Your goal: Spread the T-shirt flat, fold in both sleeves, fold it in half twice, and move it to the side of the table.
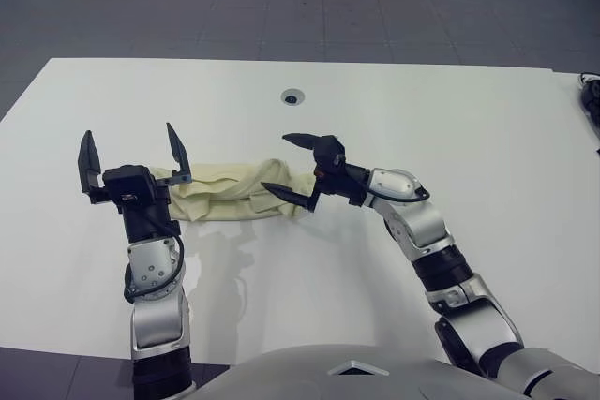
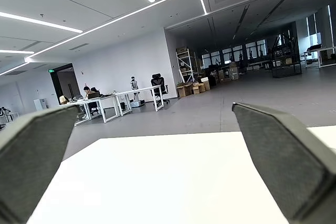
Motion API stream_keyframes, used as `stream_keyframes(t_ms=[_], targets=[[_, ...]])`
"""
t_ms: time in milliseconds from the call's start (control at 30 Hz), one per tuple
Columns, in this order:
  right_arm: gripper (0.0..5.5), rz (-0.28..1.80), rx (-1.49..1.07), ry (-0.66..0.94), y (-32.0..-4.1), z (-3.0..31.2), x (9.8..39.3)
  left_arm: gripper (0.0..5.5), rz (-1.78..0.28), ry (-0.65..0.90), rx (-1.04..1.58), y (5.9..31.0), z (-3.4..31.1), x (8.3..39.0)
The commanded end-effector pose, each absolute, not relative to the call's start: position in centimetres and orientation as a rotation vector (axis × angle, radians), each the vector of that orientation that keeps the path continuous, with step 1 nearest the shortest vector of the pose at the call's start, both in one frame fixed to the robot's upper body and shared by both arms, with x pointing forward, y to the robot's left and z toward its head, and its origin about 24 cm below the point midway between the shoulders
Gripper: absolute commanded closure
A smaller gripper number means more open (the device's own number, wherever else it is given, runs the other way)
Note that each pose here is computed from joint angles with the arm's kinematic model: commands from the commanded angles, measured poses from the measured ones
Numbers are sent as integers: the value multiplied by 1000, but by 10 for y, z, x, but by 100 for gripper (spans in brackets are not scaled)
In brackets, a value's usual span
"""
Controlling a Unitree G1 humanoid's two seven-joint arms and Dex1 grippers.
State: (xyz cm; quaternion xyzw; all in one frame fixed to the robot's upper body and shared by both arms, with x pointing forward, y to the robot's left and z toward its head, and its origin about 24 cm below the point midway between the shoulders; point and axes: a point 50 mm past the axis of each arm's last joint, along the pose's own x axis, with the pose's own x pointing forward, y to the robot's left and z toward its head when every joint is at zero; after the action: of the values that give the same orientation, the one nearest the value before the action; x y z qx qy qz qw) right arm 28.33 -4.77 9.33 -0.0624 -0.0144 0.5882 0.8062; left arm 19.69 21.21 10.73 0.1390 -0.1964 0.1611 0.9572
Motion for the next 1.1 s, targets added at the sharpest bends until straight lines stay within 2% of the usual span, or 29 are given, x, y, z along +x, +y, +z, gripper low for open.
stream_keyframes(t_ms=[33, 233, 300, 600, 1100], targets=[[10, 1310, -236, 12, -41, 93, 292, 11, 341, -396, 295, 216, 106, 195], [10, 1292, -326, 23, -31, 89, 308, 11, 347, -392, 291, 215, 105, 194], [31, 1295, -341, 25, -29, 88, 311, 10, 349, -391, 291, 215, 104, 193], [175, 1332, -357, 20, -20, 87, 310, 10, 361, -370, 288, 215, 100, 190], [409, 1342, -427, 68, -27, 74, 306, 10, 355, -357, 286, 213, 97, 192]])
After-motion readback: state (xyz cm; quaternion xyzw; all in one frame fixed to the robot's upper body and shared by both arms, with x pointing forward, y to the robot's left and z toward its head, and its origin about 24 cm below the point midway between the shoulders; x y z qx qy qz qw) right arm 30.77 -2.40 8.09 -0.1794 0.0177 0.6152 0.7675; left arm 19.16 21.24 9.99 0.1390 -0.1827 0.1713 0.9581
